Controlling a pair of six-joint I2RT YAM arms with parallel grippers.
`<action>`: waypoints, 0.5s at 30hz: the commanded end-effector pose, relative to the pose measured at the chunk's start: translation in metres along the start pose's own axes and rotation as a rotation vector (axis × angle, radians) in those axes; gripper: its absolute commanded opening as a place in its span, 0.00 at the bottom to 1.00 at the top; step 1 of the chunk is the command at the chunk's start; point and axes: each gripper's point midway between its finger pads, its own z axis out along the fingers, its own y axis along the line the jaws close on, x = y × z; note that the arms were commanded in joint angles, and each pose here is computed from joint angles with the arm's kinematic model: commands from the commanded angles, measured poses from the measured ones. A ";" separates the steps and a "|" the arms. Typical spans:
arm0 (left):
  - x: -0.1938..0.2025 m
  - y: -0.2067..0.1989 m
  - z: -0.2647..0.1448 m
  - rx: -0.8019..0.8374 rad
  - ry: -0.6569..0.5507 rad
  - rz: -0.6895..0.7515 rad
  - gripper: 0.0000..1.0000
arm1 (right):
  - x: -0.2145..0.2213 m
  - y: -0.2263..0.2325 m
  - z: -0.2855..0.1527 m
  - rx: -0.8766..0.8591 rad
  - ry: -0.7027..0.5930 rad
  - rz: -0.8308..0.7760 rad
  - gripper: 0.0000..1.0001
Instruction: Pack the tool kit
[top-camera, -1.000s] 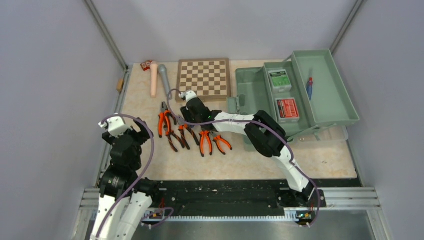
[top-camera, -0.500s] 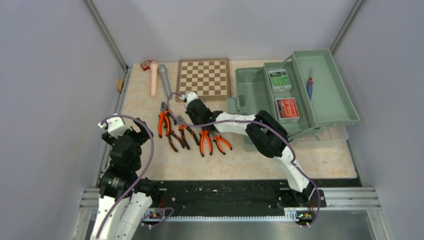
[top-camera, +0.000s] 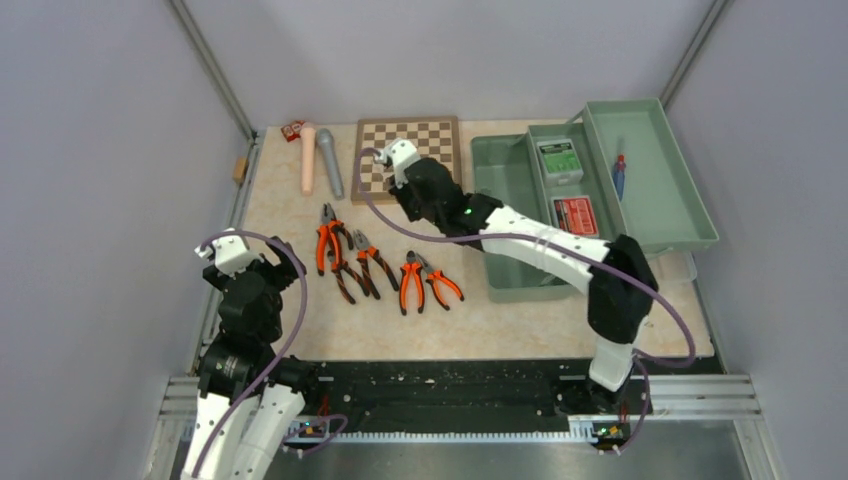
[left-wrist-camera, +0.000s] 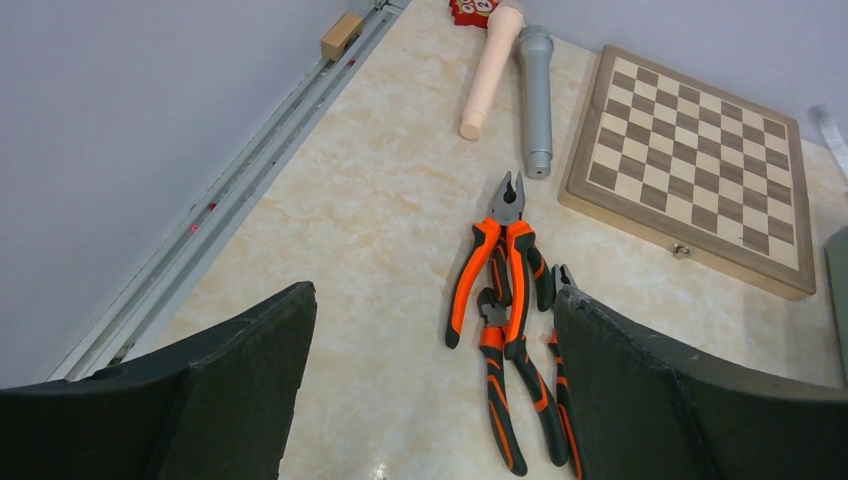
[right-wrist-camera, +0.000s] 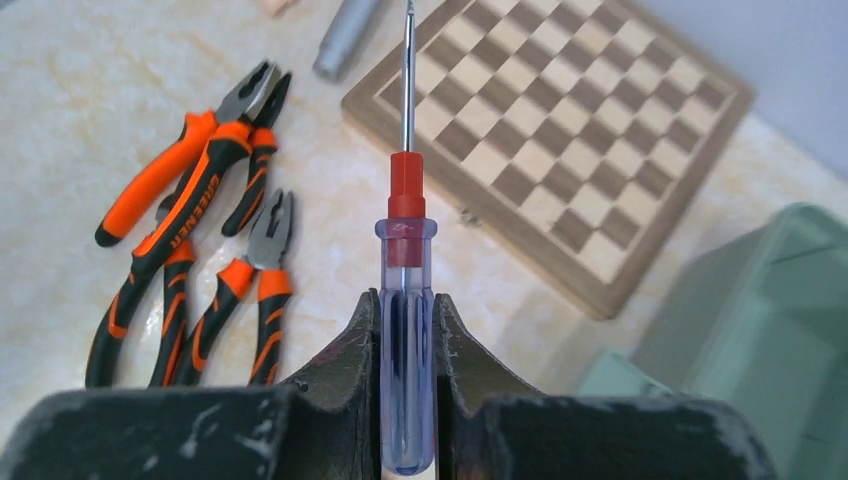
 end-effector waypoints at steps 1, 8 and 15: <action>-0.009 -0.001 0.000 0.003 -0.039 -0.023 0.93 | -0.037 -0.055 -0.056 0.095 -0.065 -0.033 0.00; -0.009 -0.003 0.001 0.010 -0.035 -0.022 0.93 | -0.038 -0.159 -0.133 0.394 -0.043 -0.038 0.00; -0.009 -0.002 0.000 0.011 -0.038 -0.024 0.93 | -0.011 -0.249 -0.215 0.657 -0.002 0.072 0.00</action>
